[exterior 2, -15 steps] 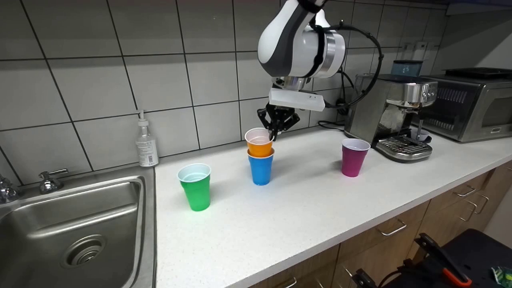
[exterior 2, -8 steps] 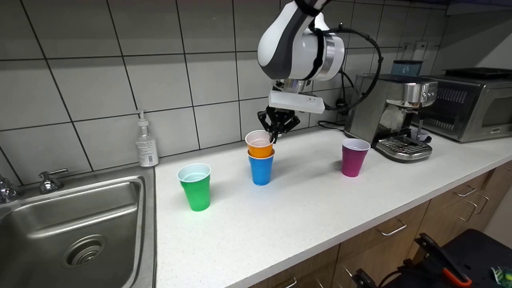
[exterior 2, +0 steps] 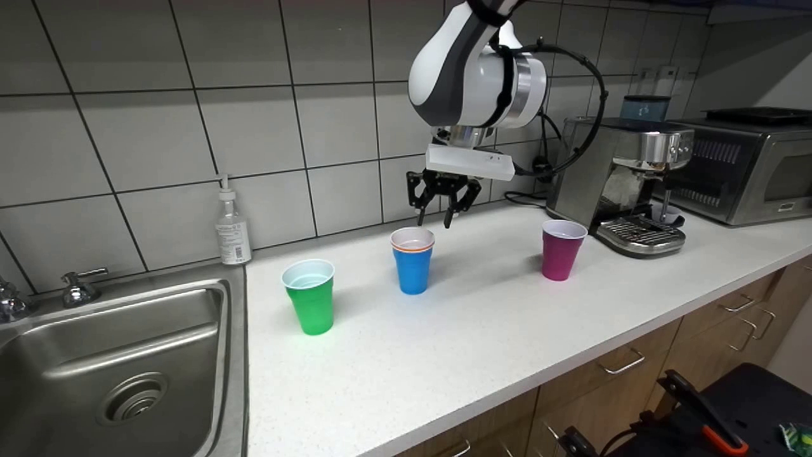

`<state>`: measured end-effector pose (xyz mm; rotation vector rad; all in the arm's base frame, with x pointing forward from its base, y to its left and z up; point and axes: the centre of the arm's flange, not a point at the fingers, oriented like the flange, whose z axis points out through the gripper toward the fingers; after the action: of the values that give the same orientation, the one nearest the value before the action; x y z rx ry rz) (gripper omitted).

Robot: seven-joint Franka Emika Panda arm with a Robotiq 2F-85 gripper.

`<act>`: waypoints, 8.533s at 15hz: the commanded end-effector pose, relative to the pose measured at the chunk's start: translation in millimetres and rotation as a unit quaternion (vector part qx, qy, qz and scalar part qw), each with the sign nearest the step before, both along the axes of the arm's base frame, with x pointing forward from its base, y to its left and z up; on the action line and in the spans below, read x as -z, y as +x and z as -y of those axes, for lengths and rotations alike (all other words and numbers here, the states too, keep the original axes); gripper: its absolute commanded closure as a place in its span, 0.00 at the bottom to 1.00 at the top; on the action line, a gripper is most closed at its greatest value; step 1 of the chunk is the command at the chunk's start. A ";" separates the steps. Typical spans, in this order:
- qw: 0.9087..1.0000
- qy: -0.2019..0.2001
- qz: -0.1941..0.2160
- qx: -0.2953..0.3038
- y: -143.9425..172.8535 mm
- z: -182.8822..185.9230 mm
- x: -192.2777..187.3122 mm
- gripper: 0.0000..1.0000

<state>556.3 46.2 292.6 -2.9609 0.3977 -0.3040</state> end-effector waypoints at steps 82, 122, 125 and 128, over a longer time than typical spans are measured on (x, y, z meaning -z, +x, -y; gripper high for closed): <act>0.999 0.001 0.044 0.018 20.9 -3.2 18.4 0.99; 0.974 0.094 0.142 -0.152 -33.3 -83.2 -67.4 0.99; 0.972 0.096 0.142 -0.163 -33.9 -91.0 -66.3 0.99; 0.969 0.095 0.143 -0.176 -33.1 -99.7 -65.9 0.99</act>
<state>529.5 141.3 354.9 -2.6931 -0.0799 -0.5916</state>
